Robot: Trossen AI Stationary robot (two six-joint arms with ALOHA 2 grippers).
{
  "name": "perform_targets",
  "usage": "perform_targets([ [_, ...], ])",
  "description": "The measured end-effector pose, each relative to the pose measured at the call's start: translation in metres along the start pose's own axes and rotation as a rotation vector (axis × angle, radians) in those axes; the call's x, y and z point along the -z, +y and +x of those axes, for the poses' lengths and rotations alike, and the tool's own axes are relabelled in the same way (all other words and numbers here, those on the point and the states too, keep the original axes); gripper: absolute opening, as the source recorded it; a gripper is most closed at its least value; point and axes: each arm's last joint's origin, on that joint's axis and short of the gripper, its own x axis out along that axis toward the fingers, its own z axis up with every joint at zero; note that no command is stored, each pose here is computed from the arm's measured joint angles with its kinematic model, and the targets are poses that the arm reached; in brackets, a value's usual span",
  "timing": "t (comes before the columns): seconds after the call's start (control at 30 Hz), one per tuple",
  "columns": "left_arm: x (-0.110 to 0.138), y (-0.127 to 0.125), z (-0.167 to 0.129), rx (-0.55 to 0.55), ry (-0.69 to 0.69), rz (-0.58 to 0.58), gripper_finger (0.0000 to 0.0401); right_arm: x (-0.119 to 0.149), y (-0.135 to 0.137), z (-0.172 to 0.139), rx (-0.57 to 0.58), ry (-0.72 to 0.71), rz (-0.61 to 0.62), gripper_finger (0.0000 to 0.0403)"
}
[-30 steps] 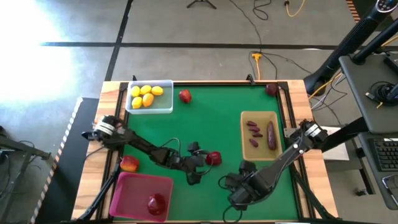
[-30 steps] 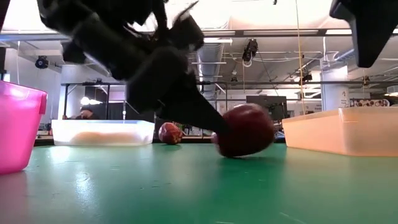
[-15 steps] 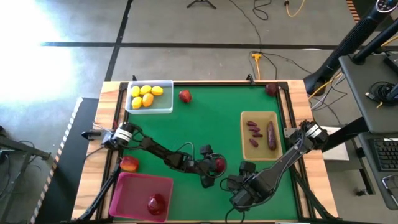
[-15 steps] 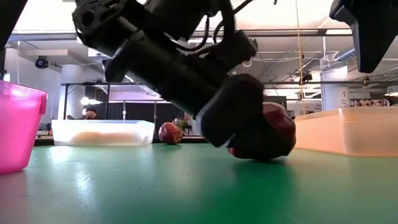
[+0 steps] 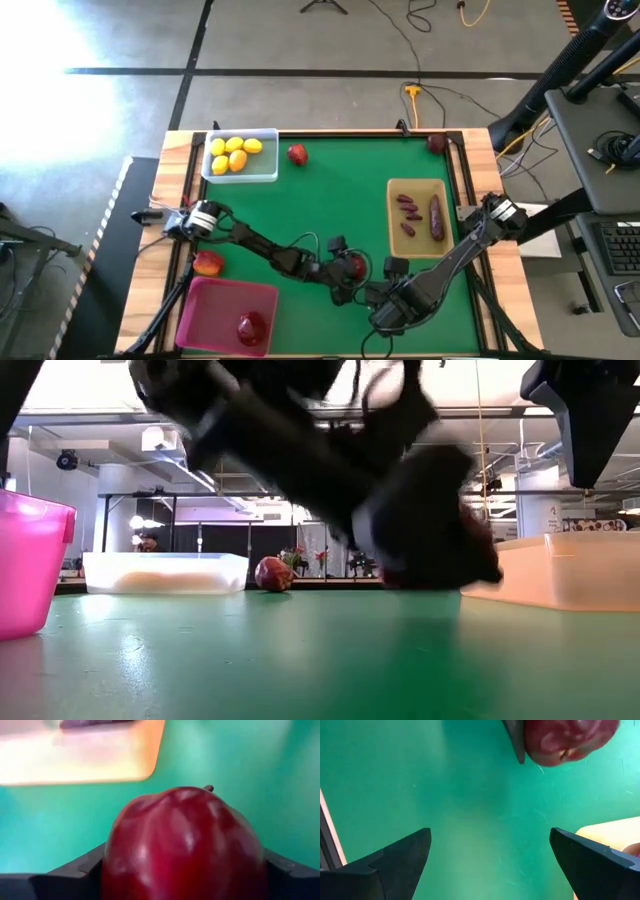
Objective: Sort produce into baskets
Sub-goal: Put the apple into the pink transparent bin
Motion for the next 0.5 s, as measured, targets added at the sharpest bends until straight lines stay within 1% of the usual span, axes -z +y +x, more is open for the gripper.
perform_targets([
  [0.07, -0.012, -0.003, -0.013, 0.012, 0.004, 0.009, 0.0288, -0.001, -0.001, -0.001, -0.007, 0.013, -0.015, 0.0400],
  [0.17, -0.032, -0.007, -0.041, 0.034, 0.030, 0.040, 0.0288, -0.003, -0.001, -0.003, -0.011, 0.011, -0.056, 0.0400],
  [0.23, -0.045, -0.010, -0.066, 0.051, 0.065, 0.071, 0.0288, -0.005, -0.003, -0.003, -0.013, 0.007, -0.083, 0.0400],
  [0.33, -0.060, -0.015, -0.114, 0.085, 0.140, 0.093, 0.0288, -0.009, -0.006, -0.002, -0.017, 0.001, -0.096, 0.0400],
  [0.43, -0.064, -0.018, -0.162, 0.109, 0.255, 0.040, 0.0288, -0.017, -0.011, -0.001, -0.024, -0.015, -0.086, 0.0400],
  [0.5, -0.058, -0.021, -0.193, 0.130, 0.369, -0.025, 0.0288, -0.021, -0.014, 0.000, -0.027, -0.026, -0.090, 0.0400],
])
